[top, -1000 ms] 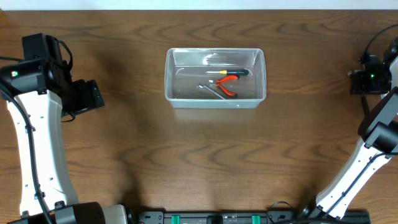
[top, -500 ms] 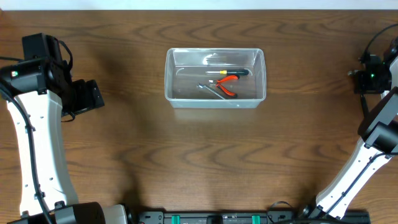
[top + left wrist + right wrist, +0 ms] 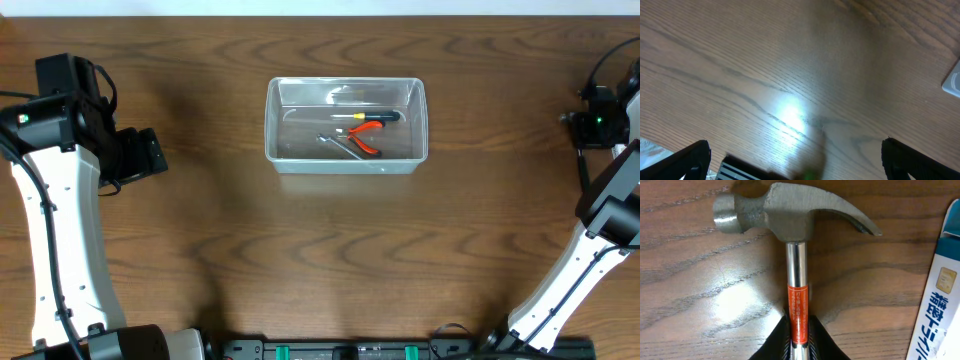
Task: Pack container
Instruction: 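Close the right gripper on the hammer handle below the head, then lift the hammer and carry it left over the container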
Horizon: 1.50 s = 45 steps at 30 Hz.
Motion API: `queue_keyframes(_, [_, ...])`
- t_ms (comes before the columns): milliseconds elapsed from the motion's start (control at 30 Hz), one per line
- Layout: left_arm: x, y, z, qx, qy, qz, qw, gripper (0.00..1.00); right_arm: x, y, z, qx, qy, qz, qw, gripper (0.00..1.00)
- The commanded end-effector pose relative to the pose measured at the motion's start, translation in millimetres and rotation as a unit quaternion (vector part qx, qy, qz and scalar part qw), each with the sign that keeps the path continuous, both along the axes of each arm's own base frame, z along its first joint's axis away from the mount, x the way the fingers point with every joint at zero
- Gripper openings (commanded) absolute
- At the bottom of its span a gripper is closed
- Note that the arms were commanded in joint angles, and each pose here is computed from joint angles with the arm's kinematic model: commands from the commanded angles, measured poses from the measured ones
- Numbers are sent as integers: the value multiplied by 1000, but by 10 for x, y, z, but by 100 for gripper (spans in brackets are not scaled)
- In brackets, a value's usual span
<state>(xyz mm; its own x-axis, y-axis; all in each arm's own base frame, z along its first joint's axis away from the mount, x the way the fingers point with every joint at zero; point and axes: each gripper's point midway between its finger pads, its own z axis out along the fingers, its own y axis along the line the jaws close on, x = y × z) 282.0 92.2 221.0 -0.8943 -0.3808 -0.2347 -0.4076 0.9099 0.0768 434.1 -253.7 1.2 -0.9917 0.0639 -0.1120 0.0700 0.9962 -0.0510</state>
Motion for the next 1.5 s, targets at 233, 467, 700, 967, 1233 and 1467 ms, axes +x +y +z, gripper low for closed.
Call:
queue_keyframes(233, [10,18,90,4,-14,5,1000,98,126,122,-103,4,-2,-6,1000,1])
queue_keyframes(467, [10,17,90,3,-14,5,1000,98,248,197,9,16,-23,-8,1000,1])
queue_keyframes(700, [10,18,90,4,-14,5,1000,98,626,399,603,11,-76,24,997,1])
queue_keyframes(967, [10,17,90,3,-14,5,1000,98,945,1013,1499,-14,-134,108,985,1])
queue_keyframes(1233, [11,18,90,4,-14,5,1000,98,911,2318,2135,-19,-160,297,941,1])
queue_keyframes(1467, [10,17,90,3,-14,5,1000,98,767,3596,2251,1,-172,446,878,1])
